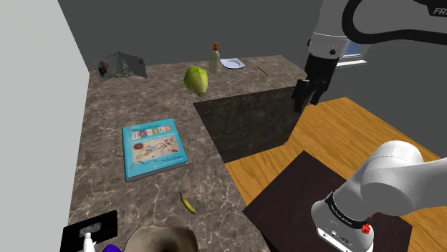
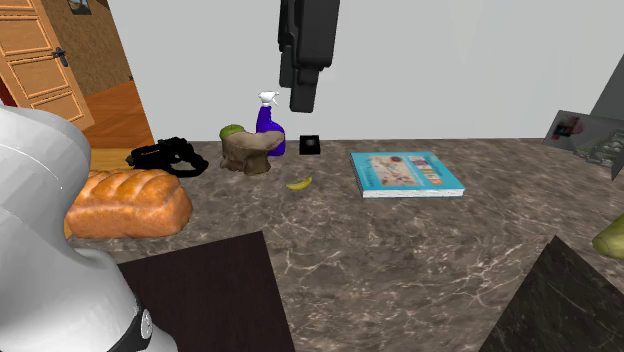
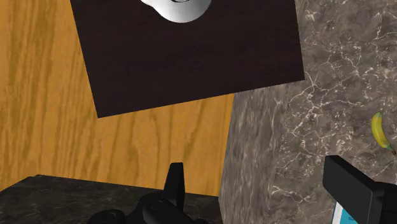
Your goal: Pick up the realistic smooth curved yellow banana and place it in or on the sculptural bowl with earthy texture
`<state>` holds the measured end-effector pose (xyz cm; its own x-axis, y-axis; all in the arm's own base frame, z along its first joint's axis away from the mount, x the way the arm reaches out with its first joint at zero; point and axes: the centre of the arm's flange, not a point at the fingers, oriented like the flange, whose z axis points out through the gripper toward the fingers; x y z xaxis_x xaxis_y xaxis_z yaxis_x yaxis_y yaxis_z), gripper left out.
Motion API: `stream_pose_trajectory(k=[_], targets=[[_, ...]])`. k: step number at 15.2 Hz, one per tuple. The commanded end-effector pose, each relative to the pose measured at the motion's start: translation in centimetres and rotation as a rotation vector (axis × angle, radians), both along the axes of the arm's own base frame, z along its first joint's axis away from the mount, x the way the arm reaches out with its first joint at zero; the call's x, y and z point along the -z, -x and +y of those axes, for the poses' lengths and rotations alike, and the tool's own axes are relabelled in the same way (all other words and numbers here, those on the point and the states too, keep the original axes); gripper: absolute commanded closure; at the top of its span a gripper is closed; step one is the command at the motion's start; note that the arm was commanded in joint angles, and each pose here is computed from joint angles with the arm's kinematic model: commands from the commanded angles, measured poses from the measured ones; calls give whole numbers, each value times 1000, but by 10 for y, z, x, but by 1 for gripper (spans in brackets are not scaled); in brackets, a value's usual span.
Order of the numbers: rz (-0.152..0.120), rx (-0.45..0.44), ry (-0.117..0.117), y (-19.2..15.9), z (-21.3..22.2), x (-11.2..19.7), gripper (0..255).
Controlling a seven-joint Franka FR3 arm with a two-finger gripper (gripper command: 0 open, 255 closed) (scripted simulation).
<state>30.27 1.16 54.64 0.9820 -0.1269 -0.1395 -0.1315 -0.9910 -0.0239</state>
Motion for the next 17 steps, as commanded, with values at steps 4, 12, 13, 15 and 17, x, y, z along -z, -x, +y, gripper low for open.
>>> stream_pose_trajectory(k=[4,12,13,15,17], targets=[[-7,-13,7,-10,31,24,0],[-26,-47,27,-34,114,88,0],[-28,-51,29,-37,124,96,0],[-33,-59,34,-43,145,112,0],[-38,-68,39,-48,165,128,0]])
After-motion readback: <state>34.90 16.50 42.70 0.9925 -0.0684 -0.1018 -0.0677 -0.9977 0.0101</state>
